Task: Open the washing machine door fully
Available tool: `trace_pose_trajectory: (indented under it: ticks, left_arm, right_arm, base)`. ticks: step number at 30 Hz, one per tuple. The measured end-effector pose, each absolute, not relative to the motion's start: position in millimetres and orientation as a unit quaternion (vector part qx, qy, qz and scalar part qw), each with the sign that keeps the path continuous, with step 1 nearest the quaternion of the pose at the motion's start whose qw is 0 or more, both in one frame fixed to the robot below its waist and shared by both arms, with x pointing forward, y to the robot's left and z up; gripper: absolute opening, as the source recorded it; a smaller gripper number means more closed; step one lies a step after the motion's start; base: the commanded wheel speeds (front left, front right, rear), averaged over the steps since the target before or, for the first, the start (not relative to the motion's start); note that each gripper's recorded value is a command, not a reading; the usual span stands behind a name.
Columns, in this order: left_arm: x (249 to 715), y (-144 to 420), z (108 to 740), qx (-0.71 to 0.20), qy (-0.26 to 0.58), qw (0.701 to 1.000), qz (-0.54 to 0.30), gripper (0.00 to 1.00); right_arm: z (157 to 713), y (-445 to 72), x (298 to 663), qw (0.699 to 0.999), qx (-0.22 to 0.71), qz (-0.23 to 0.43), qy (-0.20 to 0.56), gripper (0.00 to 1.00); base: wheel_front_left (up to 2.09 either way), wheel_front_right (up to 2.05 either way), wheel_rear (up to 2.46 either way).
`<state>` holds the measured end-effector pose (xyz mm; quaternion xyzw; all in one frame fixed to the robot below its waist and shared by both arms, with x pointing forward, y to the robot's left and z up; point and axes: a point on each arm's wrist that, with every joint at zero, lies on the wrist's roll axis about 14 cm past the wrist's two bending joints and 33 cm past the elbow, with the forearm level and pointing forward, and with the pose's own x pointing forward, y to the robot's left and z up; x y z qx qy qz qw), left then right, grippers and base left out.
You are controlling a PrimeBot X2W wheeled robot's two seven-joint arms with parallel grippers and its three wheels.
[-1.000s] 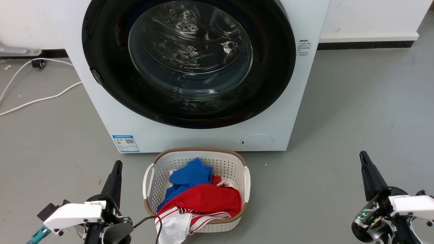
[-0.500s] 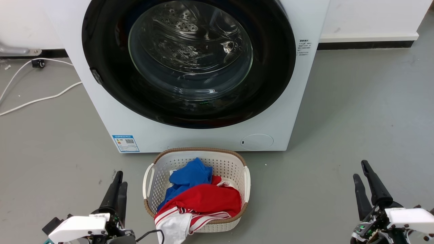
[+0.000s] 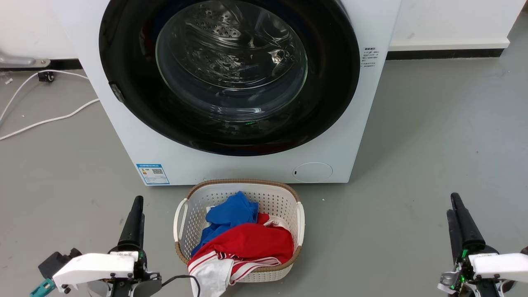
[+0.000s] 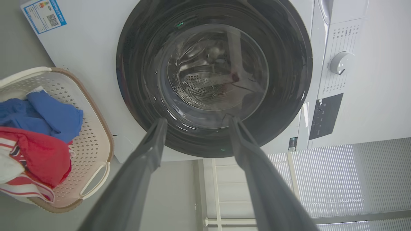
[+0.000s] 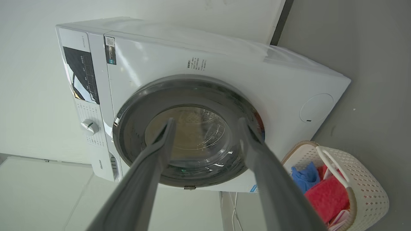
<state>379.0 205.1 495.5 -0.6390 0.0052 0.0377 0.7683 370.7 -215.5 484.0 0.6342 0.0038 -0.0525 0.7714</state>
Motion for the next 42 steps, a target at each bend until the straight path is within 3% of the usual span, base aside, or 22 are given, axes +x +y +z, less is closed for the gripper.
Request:
trace_pose_trajectory:
  ticks: [18, 31, 42]
  left_arm:
    - [376, 195, 501, -0.457, 0.019, 0.888, 0.052, 1.0]
    - [373, 188, 504, -0.341, 0.016, 0.939, 0.052, 1.0]
    - [372, 183, 512, -0.268, 0.0, 0.962, 0.043, 1.0]
  right_arm:
    - [519, -207, 369, 0.901, 0.432, -0.016, -0.031, 1.0]
    - [524, -202, 363, 0.948, 0.317, -0.008, -0.039, 1.0]
    - [533, -201, 361, 0.969, 0.24, -0.002, -0.056, 1.0]
  base:
    - [0.0, 0.0, 0.0]
    - [0.0, 0.0, 0.0]
    - [0.0, 0.0, 0.0]
